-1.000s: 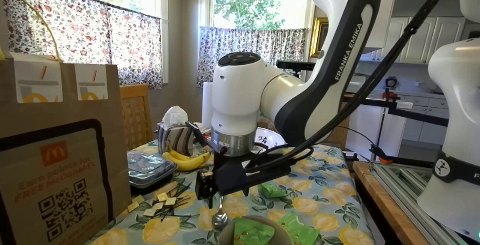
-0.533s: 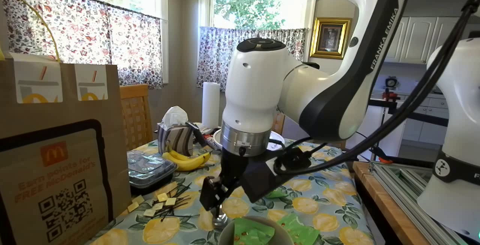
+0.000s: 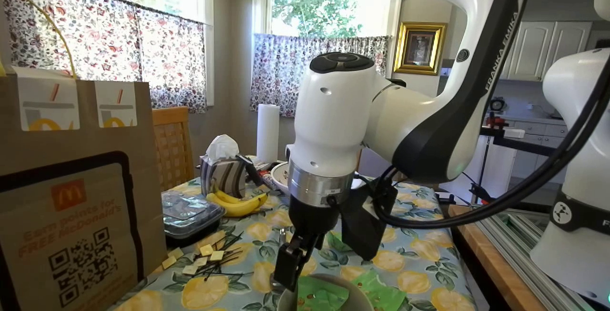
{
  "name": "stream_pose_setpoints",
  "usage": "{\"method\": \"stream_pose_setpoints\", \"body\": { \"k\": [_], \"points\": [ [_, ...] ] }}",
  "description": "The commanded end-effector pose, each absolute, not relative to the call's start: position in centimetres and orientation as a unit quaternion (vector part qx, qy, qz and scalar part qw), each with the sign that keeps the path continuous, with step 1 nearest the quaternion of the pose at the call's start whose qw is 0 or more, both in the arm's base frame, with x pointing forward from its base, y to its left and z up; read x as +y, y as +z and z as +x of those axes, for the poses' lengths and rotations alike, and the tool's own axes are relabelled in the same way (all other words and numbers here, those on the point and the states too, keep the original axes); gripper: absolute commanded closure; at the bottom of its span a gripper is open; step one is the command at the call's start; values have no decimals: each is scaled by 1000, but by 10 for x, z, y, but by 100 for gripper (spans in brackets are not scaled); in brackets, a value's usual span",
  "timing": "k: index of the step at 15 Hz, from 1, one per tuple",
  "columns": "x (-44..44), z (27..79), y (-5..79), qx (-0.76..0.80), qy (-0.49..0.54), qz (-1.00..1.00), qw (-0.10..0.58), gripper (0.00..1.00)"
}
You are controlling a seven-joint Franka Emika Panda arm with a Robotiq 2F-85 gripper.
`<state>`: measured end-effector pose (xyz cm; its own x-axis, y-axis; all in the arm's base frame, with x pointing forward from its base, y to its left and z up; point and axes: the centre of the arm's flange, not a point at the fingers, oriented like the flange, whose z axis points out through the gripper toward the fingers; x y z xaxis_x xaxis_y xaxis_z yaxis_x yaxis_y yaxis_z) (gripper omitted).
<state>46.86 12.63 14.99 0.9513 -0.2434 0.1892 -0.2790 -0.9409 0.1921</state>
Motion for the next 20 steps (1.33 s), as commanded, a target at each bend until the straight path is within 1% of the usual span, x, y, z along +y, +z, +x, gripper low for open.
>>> {"method": "stream_pose_setpoints", "body": {
  "k": [1, 9, 20],
  "points": [
    [125, 469, 155, -38, 71, 991, 106, 0],
    [145, 469, 147, 86, 45, 992, 86, 0],
    [141, 464, 133, 138, 8, 989, 59, 0]
  ]
}}
